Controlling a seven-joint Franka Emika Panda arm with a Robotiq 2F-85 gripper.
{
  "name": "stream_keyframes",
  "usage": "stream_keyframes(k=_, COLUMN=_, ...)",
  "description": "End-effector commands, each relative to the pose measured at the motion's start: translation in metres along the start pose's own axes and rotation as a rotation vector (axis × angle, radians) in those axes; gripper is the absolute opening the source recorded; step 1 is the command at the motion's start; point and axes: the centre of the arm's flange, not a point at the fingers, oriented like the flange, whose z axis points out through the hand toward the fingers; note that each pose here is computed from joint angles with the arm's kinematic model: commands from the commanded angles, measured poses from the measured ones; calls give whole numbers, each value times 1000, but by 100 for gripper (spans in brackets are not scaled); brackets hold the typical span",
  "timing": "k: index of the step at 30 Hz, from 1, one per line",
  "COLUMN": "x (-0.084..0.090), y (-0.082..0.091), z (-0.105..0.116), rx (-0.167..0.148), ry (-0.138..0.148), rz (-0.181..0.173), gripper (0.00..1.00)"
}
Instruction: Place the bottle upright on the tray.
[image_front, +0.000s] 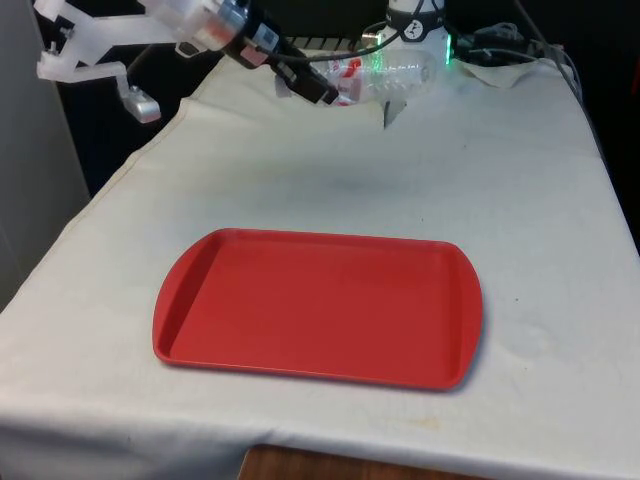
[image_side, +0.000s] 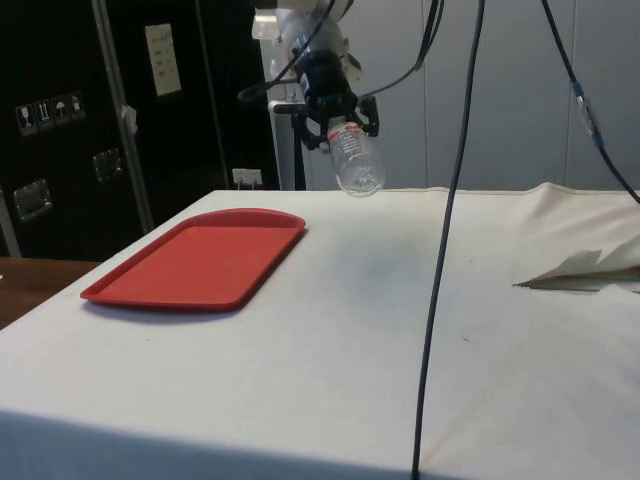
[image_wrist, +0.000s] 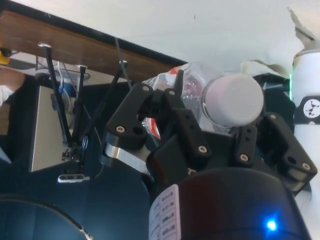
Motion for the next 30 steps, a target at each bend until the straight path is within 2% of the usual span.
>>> stream_keyframes(k=1, x=0, y=-2, z=-1, rx=4, ry=23, rz=0, gripper=31)
stream_keyframes(k=4, x=1, y=-3, z=-2, rx=7, ry=46, rz=-1, gripper=31)
stream_keyframes(k=5, x=2, y=-2, z=-1, rx=2, ry=25, rz=-1, gripper=31)
stream_keyframes(k=6, x=2, y=-3, z=-2, rx=7, ry=54, rz=-1, gripper=31)
stream_keyframes(k=7, x=2, y=-4, z=-2, rx=10, ry=68, rz=-3, gripper=31)
stream_keyframes(k=13, x=4, y=-7, z=-3, rx=16, ry=109, rz=-6, gripper=31)
stream_keyframes(k=14, x=6, y=-6, z=-2, rx=9, ry=87, rz=-4, gripper=31)
stream_keyframes(k=15, x=5, y=-7, z=-3, rx=16, ry=114, rz=-6, gripper=31)
stream_keyframes(k=17, x=6, y=-8, z=-4, rx=20, ry=135, rz=-7, gripper=31)
stream_keyframes(k=23, x=8, y=-8, z=-5, rx=27, ry=171, rz=-11, gripper=31)
stream_keyframes(k=24, x=11, y=-9, z=-4, rx=21, ry=154, rz=-9, gripper=31)
stream_keyframes(k=25, x=9, y=-8, z=-6, rx=29, ry=176, rz=-12, gripper=31)
stream_keyframes(k=26, x=9, y=-8, z=-6, rx=29, ry=176, rz=-12, gripper=31)
stream_keyframes(k=30, x=11, y=-9, z=-7, rx=33, ry=207, rz=-15, gripper=31)
